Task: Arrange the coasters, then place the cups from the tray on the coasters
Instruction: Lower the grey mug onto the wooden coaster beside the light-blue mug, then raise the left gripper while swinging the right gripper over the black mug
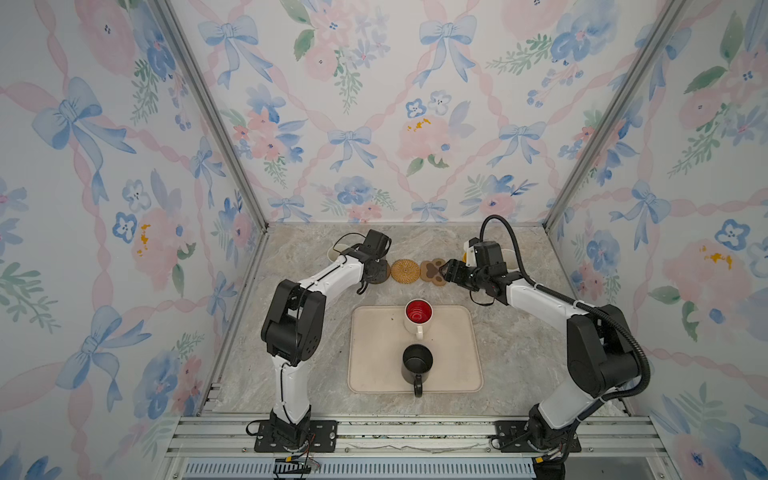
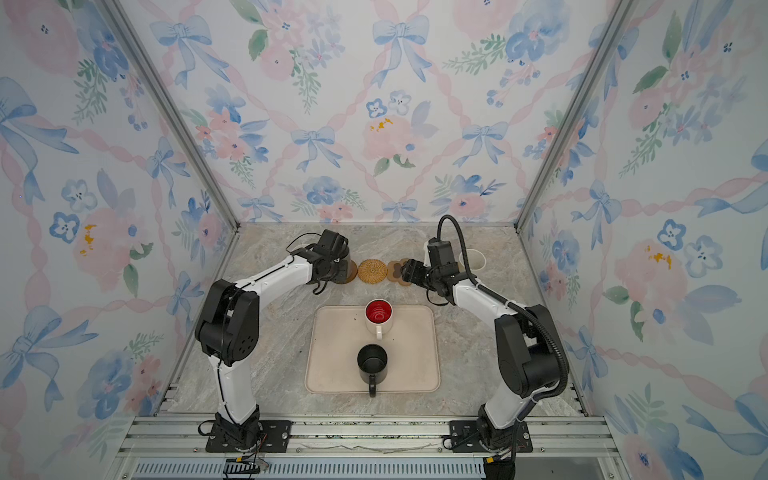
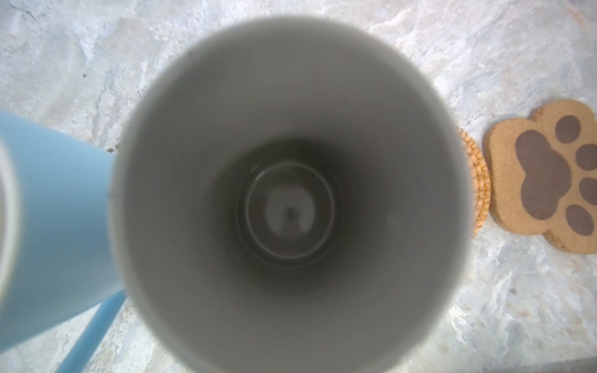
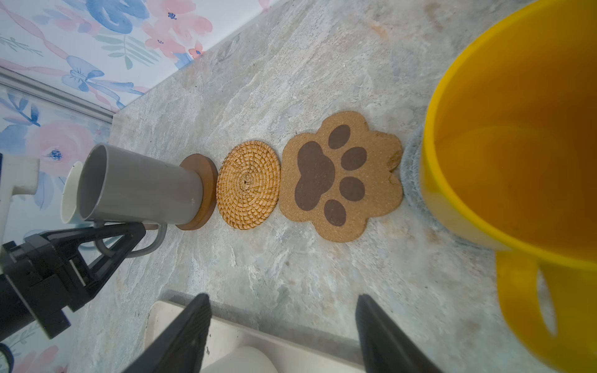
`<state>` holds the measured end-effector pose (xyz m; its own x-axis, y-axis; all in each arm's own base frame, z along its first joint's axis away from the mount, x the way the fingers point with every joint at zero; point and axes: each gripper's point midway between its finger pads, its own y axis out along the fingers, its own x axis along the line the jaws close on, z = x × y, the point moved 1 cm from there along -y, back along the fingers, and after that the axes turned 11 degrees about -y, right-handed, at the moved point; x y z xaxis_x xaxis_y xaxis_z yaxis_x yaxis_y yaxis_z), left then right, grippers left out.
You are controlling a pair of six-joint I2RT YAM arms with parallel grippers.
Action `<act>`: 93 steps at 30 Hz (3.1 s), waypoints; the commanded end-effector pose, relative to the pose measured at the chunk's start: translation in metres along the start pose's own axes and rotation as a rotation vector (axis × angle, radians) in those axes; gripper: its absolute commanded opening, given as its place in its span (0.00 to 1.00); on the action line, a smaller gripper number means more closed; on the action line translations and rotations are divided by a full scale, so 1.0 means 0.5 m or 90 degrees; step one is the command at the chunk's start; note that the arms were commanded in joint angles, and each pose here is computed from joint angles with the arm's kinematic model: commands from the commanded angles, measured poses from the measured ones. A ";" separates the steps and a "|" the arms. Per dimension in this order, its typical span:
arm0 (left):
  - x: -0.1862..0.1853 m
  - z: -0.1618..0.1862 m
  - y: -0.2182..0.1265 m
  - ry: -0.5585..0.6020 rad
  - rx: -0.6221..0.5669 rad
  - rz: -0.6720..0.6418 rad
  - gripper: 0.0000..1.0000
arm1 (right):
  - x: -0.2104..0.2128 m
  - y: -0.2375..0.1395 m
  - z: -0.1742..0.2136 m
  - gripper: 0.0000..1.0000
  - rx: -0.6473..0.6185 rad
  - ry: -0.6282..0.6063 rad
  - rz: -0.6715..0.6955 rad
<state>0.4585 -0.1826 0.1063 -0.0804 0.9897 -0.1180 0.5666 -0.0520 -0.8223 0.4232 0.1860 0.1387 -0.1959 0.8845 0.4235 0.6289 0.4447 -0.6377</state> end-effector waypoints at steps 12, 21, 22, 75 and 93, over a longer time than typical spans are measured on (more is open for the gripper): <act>-0.004 -0.040 -0.031 -0.012 -0.041 0.015 0.26 | -0.013 0.010 0.003 0.74 0.002 0.011 -0.001; 0.014 -0.043 -0.078 -0.023 -0.065 0.008 0.27 | -0.013 0.010 0.005 0.74 0.003 0.014 -0.001; 0.016 -0.043 -0.085 -0.025 -0.069 0.008 0.27 | -0.013 0.010 0.005 0.74 0.003 0.014 -0.001; 0.028 0.102 -0.155 -0.050 -0.261 0.097 0.59 | 0.169 -0.111 -0.002 0.77 -0.040 -0.201 0.099; 0.046 0.125 -0.157 -0.015 -0.276 0.100 0.69 | 0.237 -0.226 0.171 0.83 0.033 -0.400 0.027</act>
<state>0.3614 -0.1635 0.1270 -0.0069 0.9709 -0.2392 0.8535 -0.1189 -0.5074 0.2909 0.2569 0.2172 -0.5219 0.8527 0.0216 0.6490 0.4134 -0.6387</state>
